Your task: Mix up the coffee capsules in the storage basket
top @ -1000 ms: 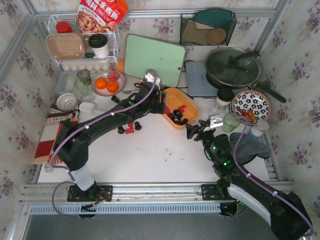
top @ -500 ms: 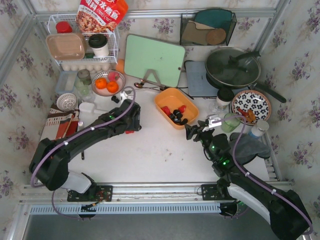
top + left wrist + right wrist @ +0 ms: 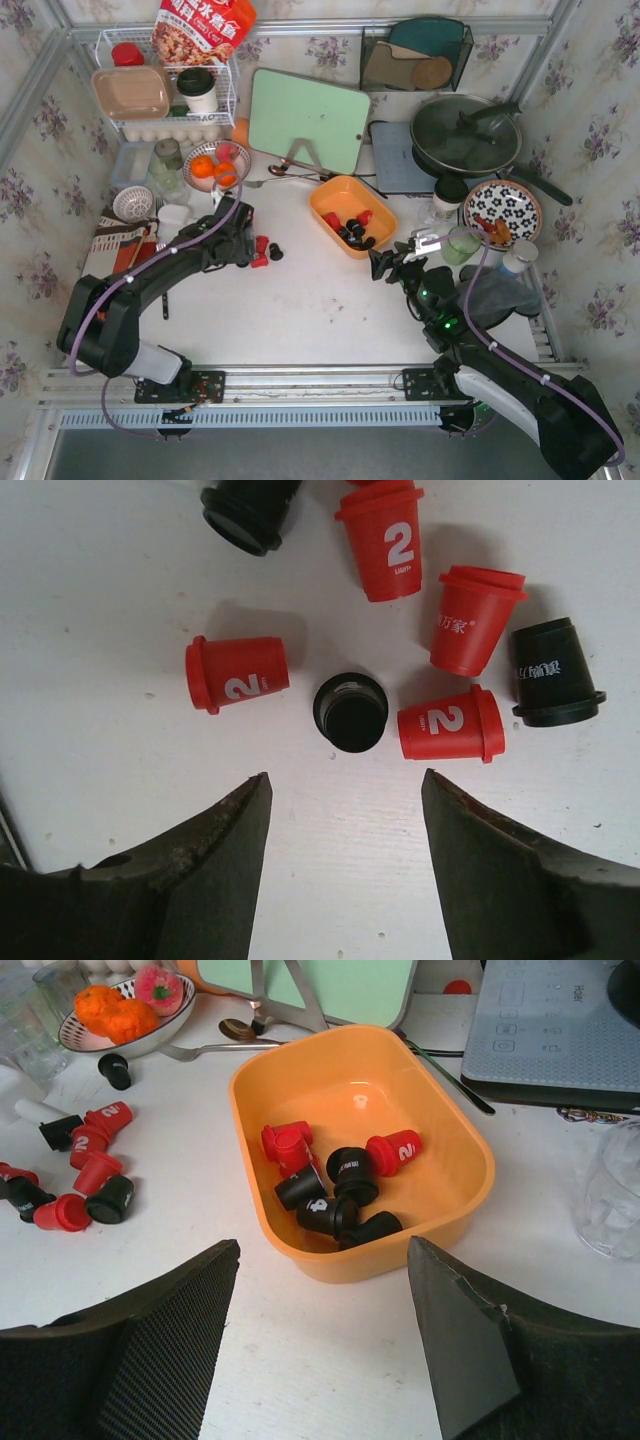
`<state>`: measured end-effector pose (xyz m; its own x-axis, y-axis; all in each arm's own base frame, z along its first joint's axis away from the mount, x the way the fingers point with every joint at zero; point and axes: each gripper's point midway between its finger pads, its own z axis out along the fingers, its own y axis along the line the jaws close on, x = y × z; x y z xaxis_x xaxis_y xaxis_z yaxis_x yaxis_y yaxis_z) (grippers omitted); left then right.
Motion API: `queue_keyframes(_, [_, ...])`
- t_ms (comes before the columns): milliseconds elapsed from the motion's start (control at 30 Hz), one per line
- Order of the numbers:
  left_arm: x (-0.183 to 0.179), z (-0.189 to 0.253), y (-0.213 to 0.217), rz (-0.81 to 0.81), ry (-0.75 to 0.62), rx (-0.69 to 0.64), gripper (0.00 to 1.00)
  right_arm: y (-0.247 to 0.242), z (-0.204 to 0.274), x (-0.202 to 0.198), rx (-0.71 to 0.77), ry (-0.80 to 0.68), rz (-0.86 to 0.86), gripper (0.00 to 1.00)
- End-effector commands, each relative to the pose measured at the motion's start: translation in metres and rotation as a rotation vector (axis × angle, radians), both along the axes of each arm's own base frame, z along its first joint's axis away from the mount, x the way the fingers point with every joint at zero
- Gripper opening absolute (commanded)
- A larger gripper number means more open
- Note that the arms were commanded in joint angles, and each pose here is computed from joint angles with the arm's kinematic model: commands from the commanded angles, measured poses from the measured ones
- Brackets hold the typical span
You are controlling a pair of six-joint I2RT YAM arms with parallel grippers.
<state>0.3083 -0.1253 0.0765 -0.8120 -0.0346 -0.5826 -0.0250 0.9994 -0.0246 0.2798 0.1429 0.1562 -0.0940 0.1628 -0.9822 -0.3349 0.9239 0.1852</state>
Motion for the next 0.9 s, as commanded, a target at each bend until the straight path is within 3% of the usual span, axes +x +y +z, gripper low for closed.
queue_keyframes(0, [0.004, -0.009, -0.006, -0.011, 0.028, -0.021, 0.64, 0.002, 0.010, 0.003, 0.011, -0.030, 0.001, 0.76])
queue_keyframes(200, [0.013, -0.024, -0.002, 0.009, 0.051, -0.012, 0.56, 0.003, 0.008, 0.003, 0.008, -0.026, 0.007, 0.76])
queue_keyframes(533, [0.026, -0.039, -0.004, 0.002, 0.089, 0.009, 0.56, 0.005, 0.009, 0.002, 0.008, -0.025, 0.017, 0.76])
queue_keyframes(767, [0.023, -0.040, -0.001, 0.002, 0.096, 0.019, 0.31, 0.006, 0.010, 0.002, 0.012, -0.028, 0.021, 0.76])
queue_keyframes(867, [0.022, -0.036, -0.001, -0.001, 0.090, 0.014, 0.25, 0.006, 0.010, 0.002, 0.011, -0.027, 0.021, 0.76])
